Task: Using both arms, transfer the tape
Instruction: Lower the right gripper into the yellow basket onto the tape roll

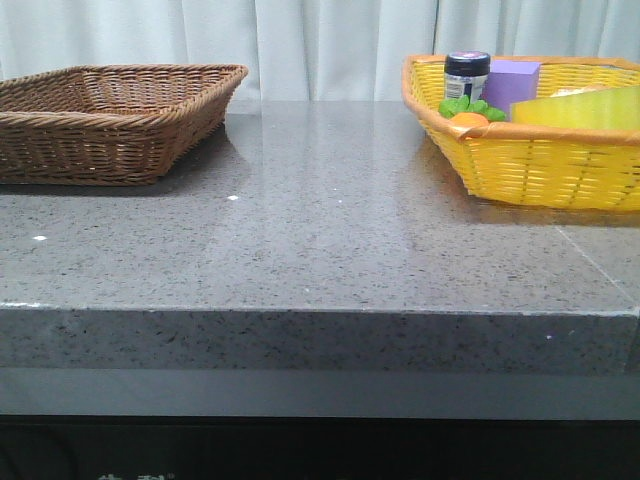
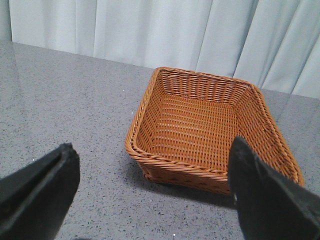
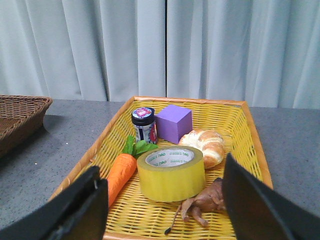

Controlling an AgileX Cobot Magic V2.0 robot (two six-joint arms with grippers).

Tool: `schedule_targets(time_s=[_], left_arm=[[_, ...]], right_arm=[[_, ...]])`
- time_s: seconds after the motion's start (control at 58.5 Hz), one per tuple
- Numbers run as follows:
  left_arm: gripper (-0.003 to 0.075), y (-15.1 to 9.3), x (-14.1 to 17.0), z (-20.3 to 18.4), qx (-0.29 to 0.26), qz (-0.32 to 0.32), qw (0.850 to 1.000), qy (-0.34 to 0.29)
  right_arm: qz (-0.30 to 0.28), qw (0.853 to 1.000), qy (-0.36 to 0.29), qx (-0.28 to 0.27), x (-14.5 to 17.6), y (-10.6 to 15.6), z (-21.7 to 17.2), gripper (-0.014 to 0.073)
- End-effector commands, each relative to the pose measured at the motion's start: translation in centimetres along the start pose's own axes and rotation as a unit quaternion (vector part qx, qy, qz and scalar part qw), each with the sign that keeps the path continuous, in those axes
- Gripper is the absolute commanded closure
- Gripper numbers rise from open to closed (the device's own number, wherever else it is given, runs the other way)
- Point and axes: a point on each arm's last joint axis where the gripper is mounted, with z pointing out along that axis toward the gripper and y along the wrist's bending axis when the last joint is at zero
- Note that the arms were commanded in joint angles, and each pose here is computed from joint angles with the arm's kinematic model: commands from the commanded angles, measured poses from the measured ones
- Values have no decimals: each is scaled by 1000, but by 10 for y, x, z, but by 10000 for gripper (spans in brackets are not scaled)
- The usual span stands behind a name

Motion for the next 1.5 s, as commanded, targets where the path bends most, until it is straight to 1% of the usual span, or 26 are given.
schedule_targets(time_s=[0.0,0.086,0.291,0.445,0.53,0.633,0.752,0.855,1.146,1.248,1.368,1.488], left_arm=[[134,-3,-17,-1,9,-5,999,-50],[134,-3,-17,-1,9,-5,999,-50],[134,-3,-17,-1,9,-5,999,-50],[134,-3,-17,-1,9,-5,999,-50],[134,-3,-17,-1,9,-5,999,-50],[134,-3,-17,-1,9,-5,999,-50],[134,-3,-17,-1,9,-5,999,-50],[134,-3,-17,-1,9,-5,999,-50],[134,-3,-17,-1,9,-5,999,-49],[134,-3,-17,-1,9,-5,999,-49],[134,-3,-16,-1,9,-5,999,-48],[134,-3,-16,-1,9,-5,999,-47]], right_arm=[[1,999,-44,7,-23,-1,11,11],[1,1000,-20,7,-31,-1,30,-52],[5,997,83,3,-50,-1,100,-50],[43,985,165,21,-61,-10,154,-50],[54,978,199,33,-68,-19,175,-50],[60,968,240,38,-68,-25,200,-50],[67,955,286,40,-60,-29,227,-50],[80,942,319,60,-48,-37,245,-50],[88,918,380,75,-2,-51,282,-50],[88,916,383,77,8,-53,290,-50],[91,917,379,79,11,-54,294,-50],[90,915,386,80,16,-55,297,-47]])
